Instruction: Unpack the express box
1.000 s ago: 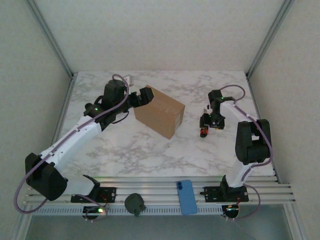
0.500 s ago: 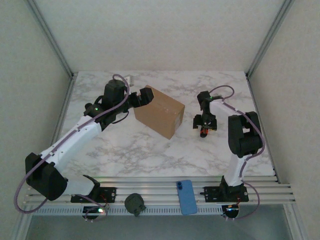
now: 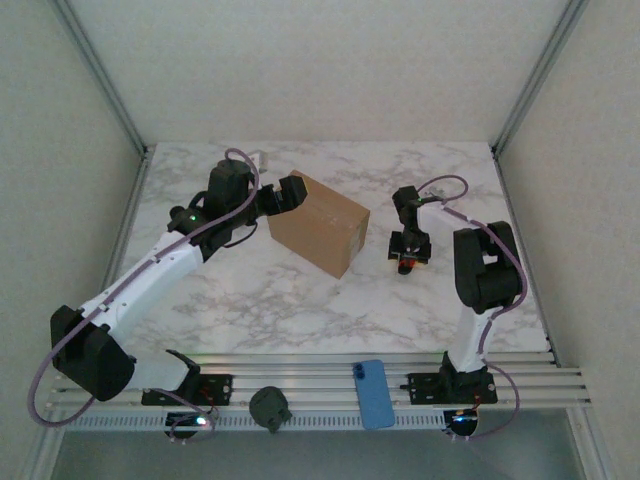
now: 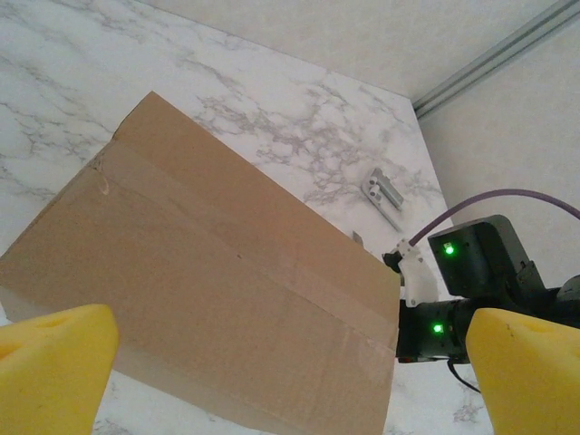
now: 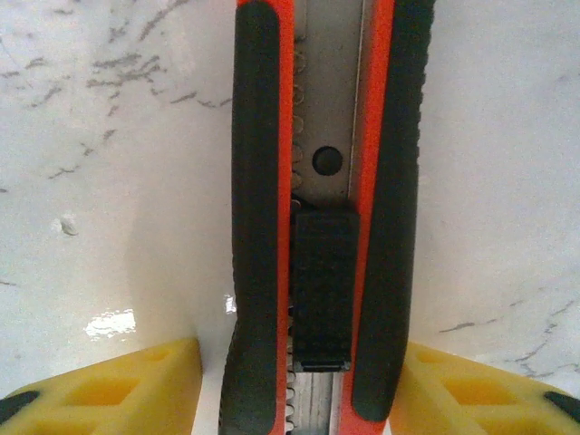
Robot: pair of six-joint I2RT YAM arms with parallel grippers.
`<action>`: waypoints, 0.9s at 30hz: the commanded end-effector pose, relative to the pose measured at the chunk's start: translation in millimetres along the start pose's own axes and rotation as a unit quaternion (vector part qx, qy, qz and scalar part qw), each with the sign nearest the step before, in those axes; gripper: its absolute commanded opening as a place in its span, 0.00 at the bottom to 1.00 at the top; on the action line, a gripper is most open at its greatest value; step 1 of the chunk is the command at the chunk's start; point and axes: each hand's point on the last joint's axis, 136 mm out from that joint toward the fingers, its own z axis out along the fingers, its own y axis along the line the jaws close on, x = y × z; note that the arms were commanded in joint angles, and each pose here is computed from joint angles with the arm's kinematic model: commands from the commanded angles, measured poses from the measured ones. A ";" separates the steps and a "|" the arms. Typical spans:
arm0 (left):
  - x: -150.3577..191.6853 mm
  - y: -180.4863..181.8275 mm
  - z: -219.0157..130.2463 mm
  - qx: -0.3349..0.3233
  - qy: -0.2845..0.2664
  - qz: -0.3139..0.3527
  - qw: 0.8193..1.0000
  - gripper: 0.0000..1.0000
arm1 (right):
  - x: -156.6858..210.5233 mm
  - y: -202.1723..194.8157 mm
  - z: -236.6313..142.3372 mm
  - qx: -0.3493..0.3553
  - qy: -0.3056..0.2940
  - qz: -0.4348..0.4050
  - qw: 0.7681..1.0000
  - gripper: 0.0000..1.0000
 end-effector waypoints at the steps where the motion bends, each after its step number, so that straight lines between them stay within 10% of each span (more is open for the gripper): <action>1: -3.2 -1.2 -4.3 -0.007 -0.004 0.008 1.000 0.98 | -4.0 -17.4 11.7 0.033 -0.006 0.025 0.999 0.51; 14: -1.2 -4.1 -5.2 0.002 0.000 0.008 1.000 0.98 | -5.9 -21.3 11.7 0.035 -0.014 0.041 0.998 0.32; 27: 14.9 -38.8 -2.7 0.085 0.034 0.026 0.995 0.99 | -11.7 -12.1 -70.4 -0.029 -0.097 -0.035 0.994 0.31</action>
